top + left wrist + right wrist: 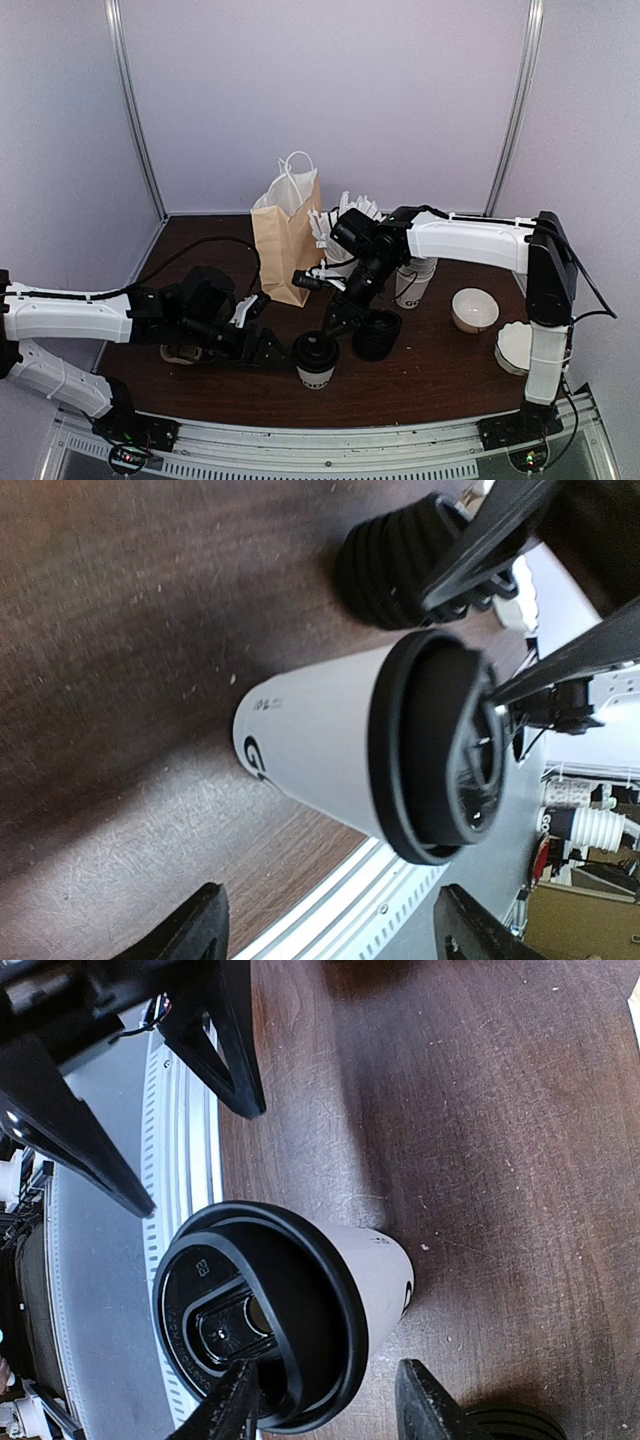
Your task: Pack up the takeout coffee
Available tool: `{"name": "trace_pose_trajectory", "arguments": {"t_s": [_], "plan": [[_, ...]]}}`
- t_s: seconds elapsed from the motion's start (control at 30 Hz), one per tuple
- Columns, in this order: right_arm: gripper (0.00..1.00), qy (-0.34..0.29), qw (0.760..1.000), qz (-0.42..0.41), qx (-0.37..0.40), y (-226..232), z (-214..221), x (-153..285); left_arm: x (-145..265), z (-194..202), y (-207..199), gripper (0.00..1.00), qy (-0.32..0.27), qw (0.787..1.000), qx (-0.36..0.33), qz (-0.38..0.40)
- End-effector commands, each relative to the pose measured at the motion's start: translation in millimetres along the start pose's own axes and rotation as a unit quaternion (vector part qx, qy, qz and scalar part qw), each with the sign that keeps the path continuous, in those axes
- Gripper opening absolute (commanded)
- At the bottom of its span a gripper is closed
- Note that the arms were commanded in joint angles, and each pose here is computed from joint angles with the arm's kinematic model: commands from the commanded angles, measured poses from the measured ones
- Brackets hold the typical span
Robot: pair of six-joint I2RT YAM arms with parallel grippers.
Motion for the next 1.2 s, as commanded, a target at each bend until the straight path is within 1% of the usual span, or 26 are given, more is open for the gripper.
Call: {"name": "trace_pose_trajectory", "arguments": {"t_s": [0.0, 0.4, 0.6, 0.77, 0.87, 0.93, 1.03, 1.1, 1.17], "plan": [[0.49, -0.001, 1.000, 0.007, 0.003, 7.2, 0.5, 7.2, -14.6, 3.1, -4.3, 0.74, 0.015, 1.000, -0.007, 0.018], [0.49, 0.003, 1.000, -0.001, -0.004, 4.9, 0.7, 2.6, -21.5, -3.3, -10.6, 0.73, 0.011, 0.999, -0.015, 0.033], [0.49, 0.005, 1.000, 0.001, -0.002, 3.6, 2.1, 1.1, -35.0, -7.3, -2.4, 0.73, 0.010, 1.000, 0.003, 0.016], [0.48, 0.012, 1.000, 0.009, -0.002, 1.3, 7.4, -0.6, -45.8, -0.6, 12.6, 0.71, 0.031, 0.998, 0.050, 0.002], [0.47, 0.018, 1.000, 0.017, -0.003, -1.1, 11.7, -1.7, -43.7, 8.3, 30.5, 0.69, 0.039, 0.994, 0.101, -0.013], [0.47, 0.022, 0.999, 0.023, -0.003, -3.3, 15.0, -3.2, -41.3, 16.7, 45.3, 0.67, 0.044, 0.989, 0.137, -0.036], [0.46, 0.029, 0.999, 0.025, -0.003, -5.4, 19.9, -5.7, -44.9, 35.5, 66.7, 0.65, 0.078, 0.977, 0.184, -0.072], [0.46, 0.031, 0.999, 0.024, -0.001, -5.0, 21.6, -6.9, -52.7, 45.0, 75.7, 0.65, 0.109, 0.969, 0.201, -0.090], [0.46, 0.031, 0.999, 0.024, 0.000, -4.5, 22.2, -7.7, -61.1, 50.0, 80.3, 0.64, 0.129, 0.965, 0.210, -0.092]]}}
Point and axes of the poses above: each gripper's point midway between its finger pads, its own x axis back along the fingers, its own y axis along the line the jaws close on, z = x × y, the point moved 5 cm from there along x, back along the fingers, and after that the axes turned 6 degrees about -x, right-handed, at the moved point
